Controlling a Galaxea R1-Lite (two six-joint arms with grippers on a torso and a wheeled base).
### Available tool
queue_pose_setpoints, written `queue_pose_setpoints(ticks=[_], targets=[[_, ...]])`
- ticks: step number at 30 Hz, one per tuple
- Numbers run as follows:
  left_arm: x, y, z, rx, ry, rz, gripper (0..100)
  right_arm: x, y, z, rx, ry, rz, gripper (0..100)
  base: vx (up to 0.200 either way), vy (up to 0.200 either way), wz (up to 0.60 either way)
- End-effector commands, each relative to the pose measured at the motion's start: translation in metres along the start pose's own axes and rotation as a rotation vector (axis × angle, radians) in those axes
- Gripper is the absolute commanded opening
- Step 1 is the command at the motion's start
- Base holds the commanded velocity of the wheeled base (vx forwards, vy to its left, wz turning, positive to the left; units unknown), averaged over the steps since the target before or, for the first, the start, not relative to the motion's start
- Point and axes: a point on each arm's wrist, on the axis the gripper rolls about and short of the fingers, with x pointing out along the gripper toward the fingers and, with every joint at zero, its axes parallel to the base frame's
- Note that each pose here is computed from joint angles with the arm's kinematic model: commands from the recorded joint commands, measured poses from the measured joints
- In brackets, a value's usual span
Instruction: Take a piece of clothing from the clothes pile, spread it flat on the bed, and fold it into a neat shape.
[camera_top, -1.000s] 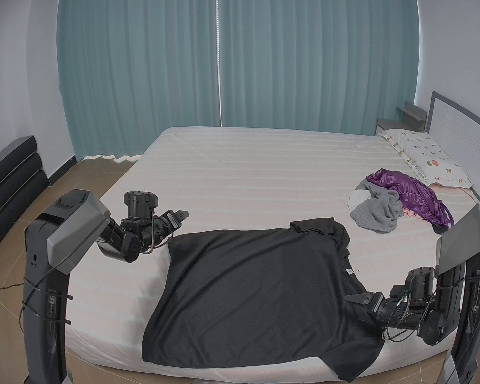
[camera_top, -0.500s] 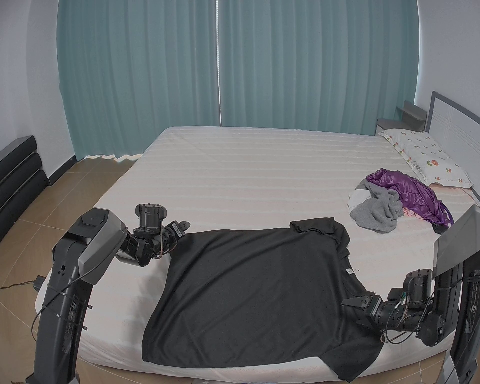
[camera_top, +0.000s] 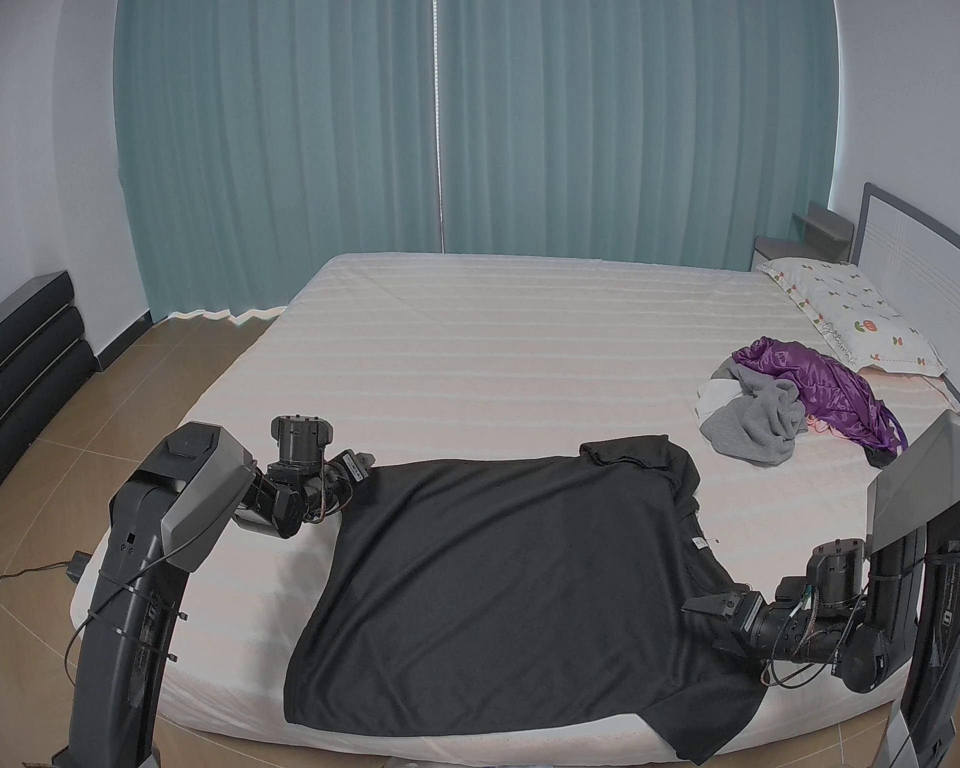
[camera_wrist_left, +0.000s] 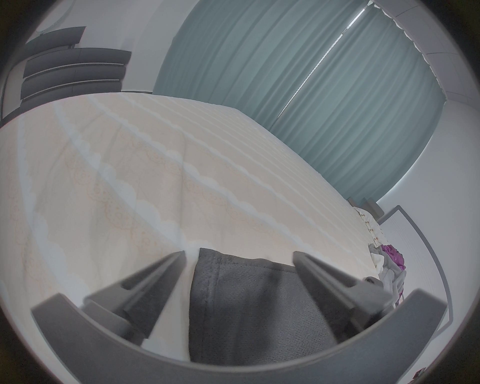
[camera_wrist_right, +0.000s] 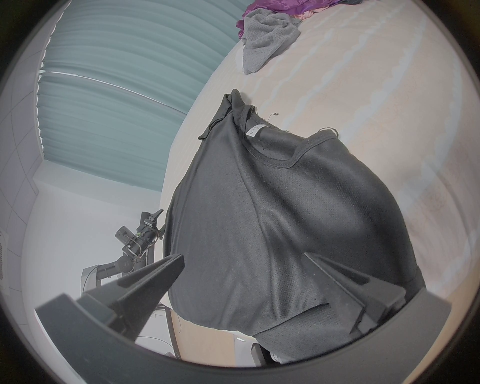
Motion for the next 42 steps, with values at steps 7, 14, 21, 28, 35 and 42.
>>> queue_pose_setpoints(ticks=[7, 14, 21, 28, 35, 42], targets=[[0.003, -0.001, 0.008, -0.022, -0.04, -0.004, 0, 0.0, 0.001, 0.001, -0.006, -0.008, 0.011, 100, 0.0, 0.0, 0.0], [0.004, -0.006, 0.024, -0.042, -0.119, -0.002, 0, 0.001, 0.001, 0.002, -0.004, -0.011, 0.013, 100, 0.0, 0.0, 0.0], [0.007, -0.007, 0.032, -0.014, -0.147, -0.006, 0, 0.001, 0.002, 0.002, -0.007, -0.011, 0.015, 100, 0.0, 0.0, 0.0], [0.008, 0.002, 0.04, 0.017, -0.166, 0.01, 0, 0.002, 0.001, 0.002, -0.01, -0.012, 0.014, 100, 0.0, 0.0, 0.0], [0.011, 0.013, 0.041, -0.01, -0.171, 0.023, 0, 0.014, 0.016, 0.022, -0.055, -0.135, 0.065, 100, 0.0, 0.0, 0.0], [0.012, 0.013, 0.038, -0.016, -0.166, 0.018, 0, 0.055, 0.043, 0.06, -0.169, -0.297, 0.107, 100, 0.0, 0.0, 0.0]])
